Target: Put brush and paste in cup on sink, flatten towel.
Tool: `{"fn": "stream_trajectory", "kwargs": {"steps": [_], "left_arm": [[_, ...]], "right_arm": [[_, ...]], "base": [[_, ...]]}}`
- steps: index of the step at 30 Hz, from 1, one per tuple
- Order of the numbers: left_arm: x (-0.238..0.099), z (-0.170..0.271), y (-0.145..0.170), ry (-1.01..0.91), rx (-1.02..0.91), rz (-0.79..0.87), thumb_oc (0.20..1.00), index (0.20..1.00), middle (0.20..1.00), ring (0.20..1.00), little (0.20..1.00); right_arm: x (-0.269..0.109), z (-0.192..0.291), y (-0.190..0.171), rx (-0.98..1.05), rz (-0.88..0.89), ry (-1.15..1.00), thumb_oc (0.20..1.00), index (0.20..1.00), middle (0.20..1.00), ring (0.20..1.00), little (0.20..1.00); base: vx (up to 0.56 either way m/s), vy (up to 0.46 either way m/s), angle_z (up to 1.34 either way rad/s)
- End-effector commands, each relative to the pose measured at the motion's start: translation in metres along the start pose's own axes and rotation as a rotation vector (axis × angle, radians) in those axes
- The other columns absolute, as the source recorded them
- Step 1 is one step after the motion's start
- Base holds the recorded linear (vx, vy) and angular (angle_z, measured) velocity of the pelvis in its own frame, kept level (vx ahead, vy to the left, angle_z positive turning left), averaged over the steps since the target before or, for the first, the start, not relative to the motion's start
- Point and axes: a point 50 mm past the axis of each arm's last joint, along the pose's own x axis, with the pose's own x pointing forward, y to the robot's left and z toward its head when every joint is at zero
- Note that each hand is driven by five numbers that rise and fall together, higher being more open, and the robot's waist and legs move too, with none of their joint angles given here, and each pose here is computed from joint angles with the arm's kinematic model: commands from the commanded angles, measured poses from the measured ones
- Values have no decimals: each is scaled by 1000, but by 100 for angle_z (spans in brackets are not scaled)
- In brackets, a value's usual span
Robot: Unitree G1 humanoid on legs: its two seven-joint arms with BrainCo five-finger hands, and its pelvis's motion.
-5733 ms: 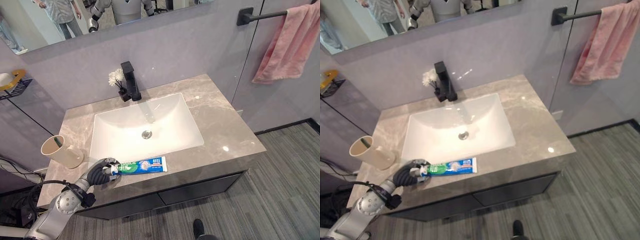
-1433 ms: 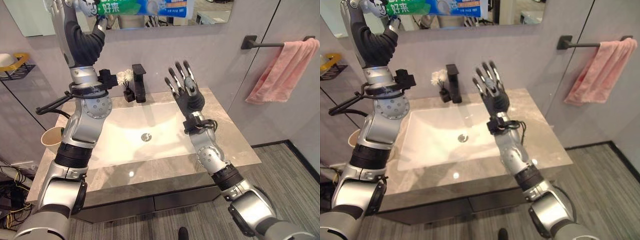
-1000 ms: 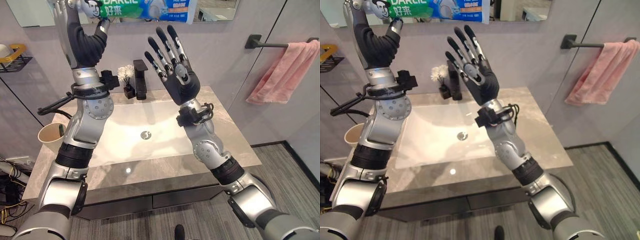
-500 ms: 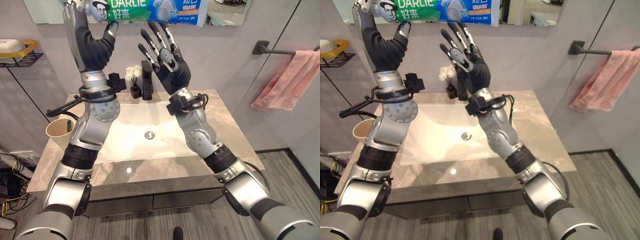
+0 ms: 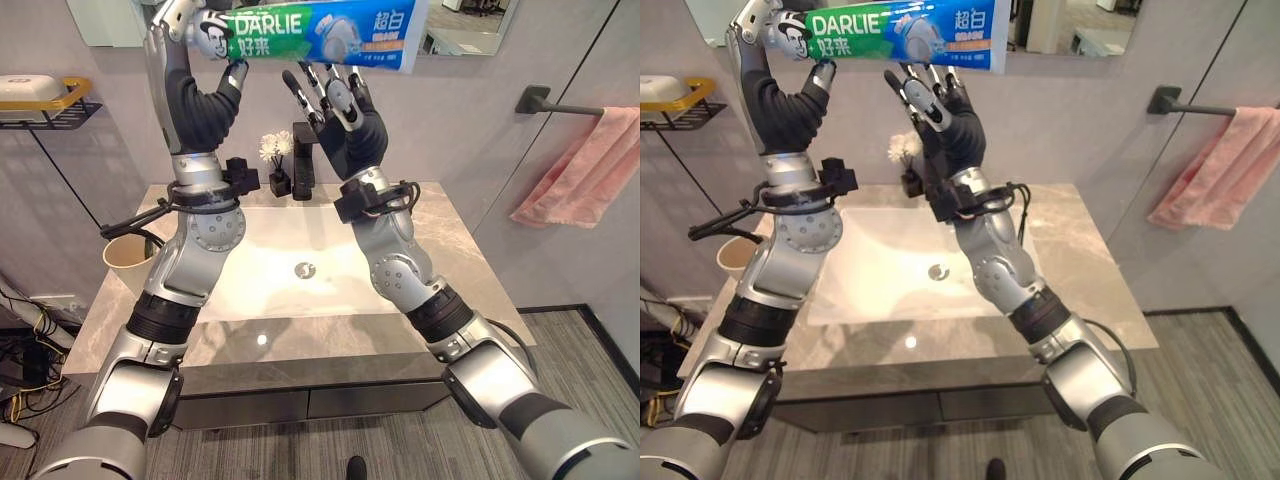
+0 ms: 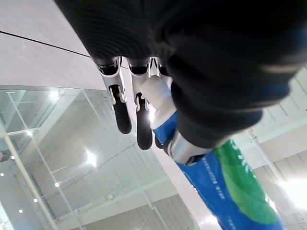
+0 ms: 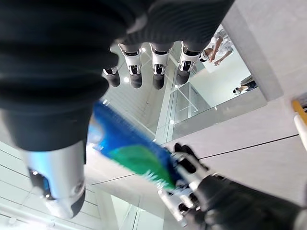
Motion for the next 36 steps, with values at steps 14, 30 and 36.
{"fn": "stream_trajectory", "kwargs": {"steps": [14,30,36], "left_arm": [[4,21,11,-116,-74,14,200,200,200,200,200],[-9,16,7,-57,-97,-20,200,200,200,200,200],[-8,18,6,-54,-108,-35,200,200,200,200,200]], "right_arm": [[34,58,53,30,161,-320,1000,1000,1000,1000,1000],[26,42,46,68,51,-284,200,200,200,200,200],[23,36,32,77,-65,-275,200,200,200,200,200]], "base": [[0,0,0],[0,0,0],[-5,-2,0]]}}
